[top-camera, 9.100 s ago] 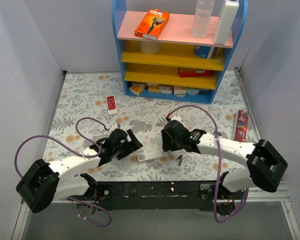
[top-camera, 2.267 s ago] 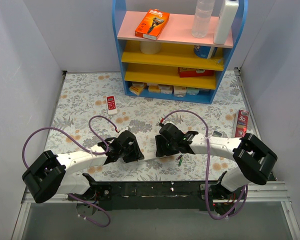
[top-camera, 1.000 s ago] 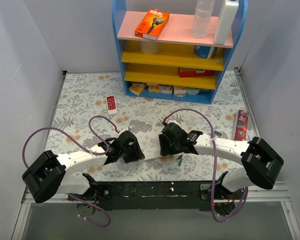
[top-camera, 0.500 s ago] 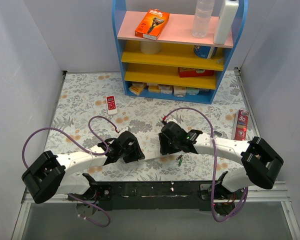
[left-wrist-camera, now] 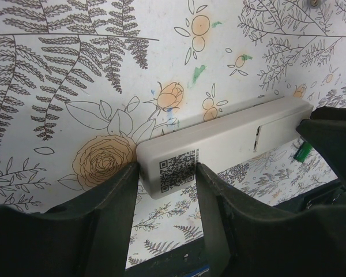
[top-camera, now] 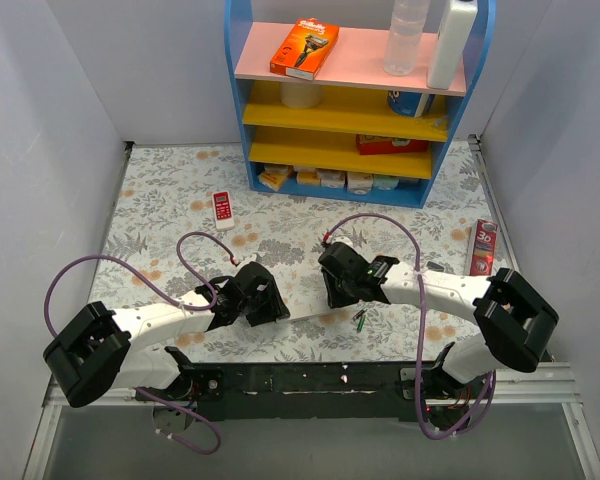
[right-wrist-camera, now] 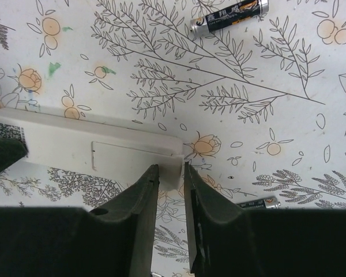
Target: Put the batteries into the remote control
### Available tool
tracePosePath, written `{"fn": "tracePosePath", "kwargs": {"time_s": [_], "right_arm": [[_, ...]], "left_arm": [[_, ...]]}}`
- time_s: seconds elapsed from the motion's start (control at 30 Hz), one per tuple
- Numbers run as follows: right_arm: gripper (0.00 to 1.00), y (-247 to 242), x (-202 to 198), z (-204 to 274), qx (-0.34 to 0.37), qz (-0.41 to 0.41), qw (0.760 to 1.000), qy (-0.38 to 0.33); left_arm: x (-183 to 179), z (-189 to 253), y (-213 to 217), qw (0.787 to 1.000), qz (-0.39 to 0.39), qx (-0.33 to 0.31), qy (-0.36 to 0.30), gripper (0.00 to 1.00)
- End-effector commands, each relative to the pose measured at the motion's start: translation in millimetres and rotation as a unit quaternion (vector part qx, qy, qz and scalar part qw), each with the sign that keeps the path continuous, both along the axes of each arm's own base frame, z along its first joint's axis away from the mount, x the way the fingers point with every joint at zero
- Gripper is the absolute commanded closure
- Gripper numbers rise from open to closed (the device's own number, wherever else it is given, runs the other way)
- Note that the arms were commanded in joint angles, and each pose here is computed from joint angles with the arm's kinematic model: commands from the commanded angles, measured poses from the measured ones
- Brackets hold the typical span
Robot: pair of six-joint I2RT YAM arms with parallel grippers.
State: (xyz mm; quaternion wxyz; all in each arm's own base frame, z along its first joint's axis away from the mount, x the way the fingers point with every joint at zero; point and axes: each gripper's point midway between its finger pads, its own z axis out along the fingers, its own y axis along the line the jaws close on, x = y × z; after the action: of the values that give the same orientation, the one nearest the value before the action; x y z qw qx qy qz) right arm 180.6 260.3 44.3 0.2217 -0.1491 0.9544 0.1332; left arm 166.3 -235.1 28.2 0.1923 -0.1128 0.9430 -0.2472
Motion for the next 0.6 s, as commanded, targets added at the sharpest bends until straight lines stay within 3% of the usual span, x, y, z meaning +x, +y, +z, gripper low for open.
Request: {"fn": "tracePosePath", "kwargs": {"time_s": [0.0,0.57], "right_arm": [[0.71,2,7,7,-0.007,-0.003,1.000,-0.007],[0.76,5,-4,-4,-0.018,0.004,1.000,0.020]], "left_arm": [[-17,-22,20,0.999,-0.002,0.045,0.028,0.56],[-17,-21,19,0.999,-0.004,0.042,0.026,0.55]]}}
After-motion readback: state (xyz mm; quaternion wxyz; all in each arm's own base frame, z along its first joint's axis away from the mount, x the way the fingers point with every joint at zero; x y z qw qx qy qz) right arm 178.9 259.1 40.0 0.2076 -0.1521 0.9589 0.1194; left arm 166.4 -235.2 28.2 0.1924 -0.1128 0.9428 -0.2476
